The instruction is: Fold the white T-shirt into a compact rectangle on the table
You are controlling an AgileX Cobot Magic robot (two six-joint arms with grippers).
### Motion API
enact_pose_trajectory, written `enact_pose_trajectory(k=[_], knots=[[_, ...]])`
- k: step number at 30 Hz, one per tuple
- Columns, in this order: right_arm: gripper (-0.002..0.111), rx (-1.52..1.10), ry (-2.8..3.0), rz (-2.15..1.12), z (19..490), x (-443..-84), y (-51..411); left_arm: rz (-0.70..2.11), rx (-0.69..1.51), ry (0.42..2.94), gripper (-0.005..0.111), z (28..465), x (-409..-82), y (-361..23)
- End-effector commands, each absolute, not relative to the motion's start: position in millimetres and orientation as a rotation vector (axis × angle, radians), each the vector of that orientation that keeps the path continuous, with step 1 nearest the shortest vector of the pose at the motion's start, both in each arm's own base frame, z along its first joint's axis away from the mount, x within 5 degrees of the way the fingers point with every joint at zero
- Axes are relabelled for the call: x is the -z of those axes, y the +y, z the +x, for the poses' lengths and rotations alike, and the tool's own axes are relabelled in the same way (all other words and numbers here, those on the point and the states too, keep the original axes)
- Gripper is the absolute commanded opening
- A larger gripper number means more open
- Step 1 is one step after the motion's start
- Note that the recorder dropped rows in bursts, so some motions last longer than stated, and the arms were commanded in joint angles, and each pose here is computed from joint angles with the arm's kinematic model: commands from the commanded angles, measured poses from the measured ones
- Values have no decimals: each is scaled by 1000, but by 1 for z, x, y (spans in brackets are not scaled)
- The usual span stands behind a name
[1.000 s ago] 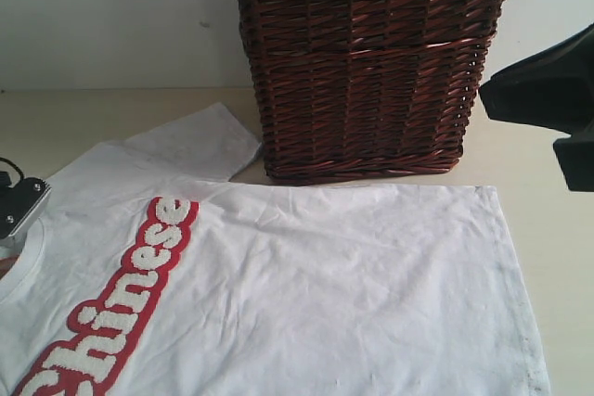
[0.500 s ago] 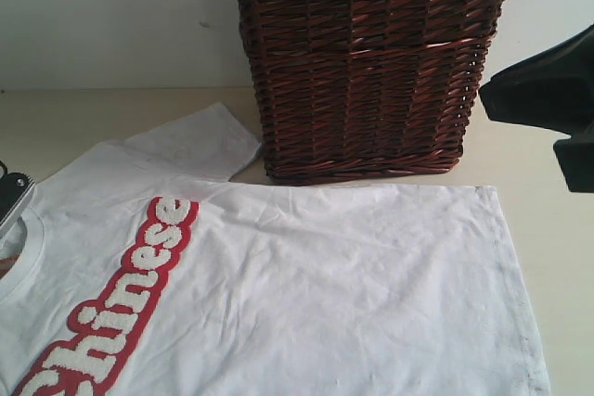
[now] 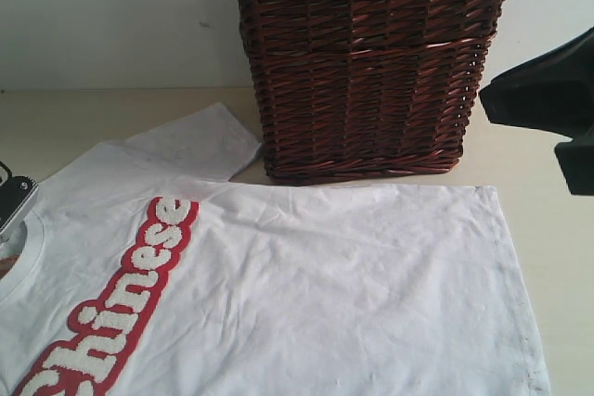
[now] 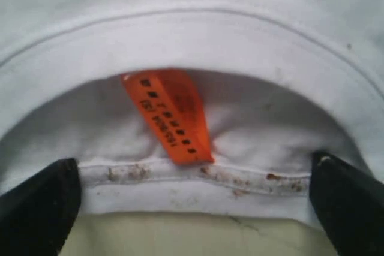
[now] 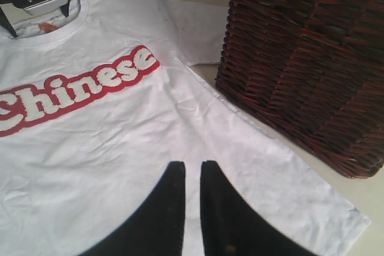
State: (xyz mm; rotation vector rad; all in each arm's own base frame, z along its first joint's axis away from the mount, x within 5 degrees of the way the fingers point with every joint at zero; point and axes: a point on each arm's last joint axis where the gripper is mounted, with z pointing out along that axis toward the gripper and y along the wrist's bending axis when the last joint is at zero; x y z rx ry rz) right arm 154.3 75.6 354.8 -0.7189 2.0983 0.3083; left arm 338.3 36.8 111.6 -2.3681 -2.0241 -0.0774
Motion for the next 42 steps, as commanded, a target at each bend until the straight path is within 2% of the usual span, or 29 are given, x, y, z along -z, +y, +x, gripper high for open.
enact_pose_trajectory(k=[1, 7, 11, 13, 15, 17, 19, 21, 29, 42], knots=[[12, -307, 2098, -733, 153, -353, 76, -2361, 96, -2057, 102, 341, -104, 35], [14, -294, 2097, -770, 152, -352, 76, -2362, 99, -2058, 102, 341, -104, 35], [24, -286, 2097, -808, 151, -351, 76, -2362, 99, -2058, 102, 341, -104, 35], [38, -274, 2091, -837, 151, -351, 76, -2362, 99, -2058, 102, 341, -104, 35], [56, -288, 2089, -835, 151, -351, 77, -2362, 99, -2058, 102, 341, -104, 35], [78, -303, 2081, -838, 150, -352, 78, -2362, 99, -2058, 102, 341, -104, 35], [94, -308, 2081, -837, 150, -352, 78, -2362, 99, -2058, 102, 341, -104, 35], [104, -308, 2079, -835, 150, -352, 78, -2362, 99, -2058, 102, 341, -104, 35], [105, -307, 2085, -849, 150, -351, 78, -2362, 99, -2058, 102, 341, -104, 35], [105, -314, 2013, -1430, 153, -326, 92, -2362, 99, -2058, 102, 341, -104, 35]])
